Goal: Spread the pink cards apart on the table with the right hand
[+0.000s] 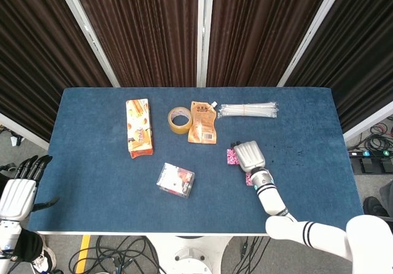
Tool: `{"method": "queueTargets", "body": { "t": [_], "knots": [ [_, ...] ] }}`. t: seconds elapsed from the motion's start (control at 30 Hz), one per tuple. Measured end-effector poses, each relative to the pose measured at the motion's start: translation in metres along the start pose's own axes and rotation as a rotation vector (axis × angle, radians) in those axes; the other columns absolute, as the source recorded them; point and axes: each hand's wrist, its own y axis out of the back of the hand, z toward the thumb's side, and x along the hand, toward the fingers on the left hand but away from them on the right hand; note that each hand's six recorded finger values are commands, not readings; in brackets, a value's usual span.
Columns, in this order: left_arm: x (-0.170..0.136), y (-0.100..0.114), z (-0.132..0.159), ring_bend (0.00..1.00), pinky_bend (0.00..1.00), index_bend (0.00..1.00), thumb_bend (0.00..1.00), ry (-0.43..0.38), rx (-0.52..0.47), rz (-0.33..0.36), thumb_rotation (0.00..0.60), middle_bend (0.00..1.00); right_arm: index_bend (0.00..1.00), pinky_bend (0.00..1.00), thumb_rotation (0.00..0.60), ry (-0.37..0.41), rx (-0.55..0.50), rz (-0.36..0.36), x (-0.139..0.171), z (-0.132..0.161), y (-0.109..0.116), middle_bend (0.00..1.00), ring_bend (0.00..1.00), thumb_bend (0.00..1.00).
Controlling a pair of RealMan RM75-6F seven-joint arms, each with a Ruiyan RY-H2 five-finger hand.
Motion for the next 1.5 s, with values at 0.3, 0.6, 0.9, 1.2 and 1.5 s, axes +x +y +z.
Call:
{"method": "queueTargets", "body": {
  "t": [0.3,0.6,0.9,1.2,1.5],
  "knots": [
    [-0.001,-0.001,-0.004,0.0,0.1,0.07,0.0,0.009,-0.007,-0.002,0.6,0.07,0.32,0.85,0.6,0.004,0.0,0.025,-0.01,0.007,-0.009,0.31,0.76,0.2],
    [-0.001,-0.001,-0.005,0.0,0.1,0.07,0.0,0.01,-0.008,0.0,0.6,0.07,0.18,0.85,0.6,0.025,-0.016,0.043,-0.01,0.008,-0.008,0.21,0.76,0.15],
    [-0.002,-0.001,-0.005,0.0,0.1,0.07,0.0,0.01,-0.005,-0.002,0.6,0.07,0.17,0.85,0.6,0.026,-0.032,-0.005,0.0,0.003,0.008,0.23,0.76,0.16],
    [-0.003,-0.002,-0.003,0.0,0.1,0.07,0.0,0.003,-0.001,-0.004,0.6,0.07,0.26,0.85,0.6,0.011,-0.024,-0.026,0.038,-0.029,0.015,0.3,0.76,0.15],
    [-0.001,-0.003,0.002,0.0,0.1,0.07,0.0,-0.006,0.008,-0.008,0.6,0.07,0.27,0.85,0.6,-0.01,0.0,0.08,0.072,-0.06,-0.014,0.31,0.76,0.13]
  ]
}}
